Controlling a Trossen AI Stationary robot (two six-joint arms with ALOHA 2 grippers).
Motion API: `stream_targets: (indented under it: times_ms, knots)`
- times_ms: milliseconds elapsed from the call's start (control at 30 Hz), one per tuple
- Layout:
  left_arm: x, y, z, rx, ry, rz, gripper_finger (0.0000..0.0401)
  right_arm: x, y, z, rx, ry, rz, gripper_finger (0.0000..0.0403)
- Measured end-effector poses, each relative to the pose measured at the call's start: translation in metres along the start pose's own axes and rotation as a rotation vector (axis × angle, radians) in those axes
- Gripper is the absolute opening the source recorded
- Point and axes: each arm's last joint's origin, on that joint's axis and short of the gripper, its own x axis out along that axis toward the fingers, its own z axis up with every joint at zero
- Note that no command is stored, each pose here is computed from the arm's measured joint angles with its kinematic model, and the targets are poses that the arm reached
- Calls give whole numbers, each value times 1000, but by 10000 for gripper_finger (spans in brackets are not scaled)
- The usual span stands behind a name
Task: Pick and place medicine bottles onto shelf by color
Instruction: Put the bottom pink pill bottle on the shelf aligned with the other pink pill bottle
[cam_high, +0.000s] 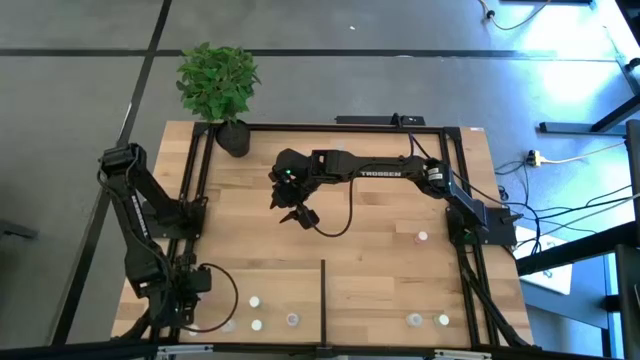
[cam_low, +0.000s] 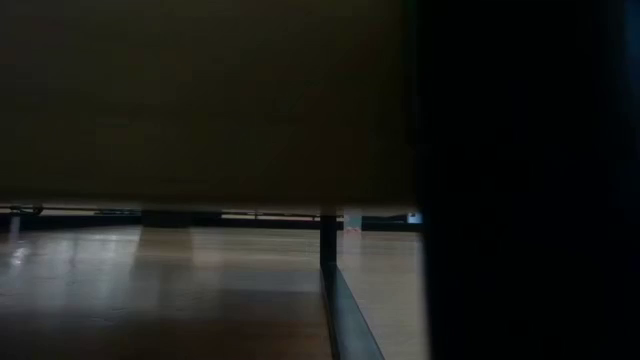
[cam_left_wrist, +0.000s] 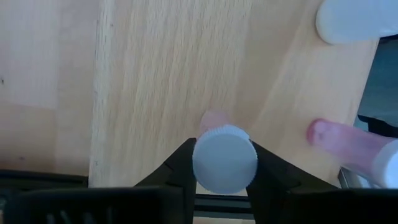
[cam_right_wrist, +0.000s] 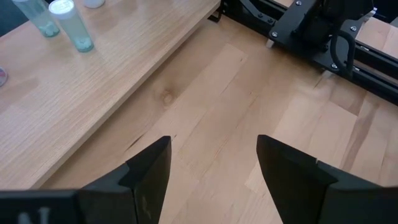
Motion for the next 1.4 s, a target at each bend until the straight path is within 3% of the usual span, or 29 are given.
stream_targets:
  times_ms: [800, 1400]
  knots:
    - [-1, -2, 0, -29, -2, -20, 228, 0, 0, 0, 0, 0, 0, 239]
    - [-40, 13, 4, -56, -25, -201, 234, 0, 0, 0, 0, 0, 0, 239]
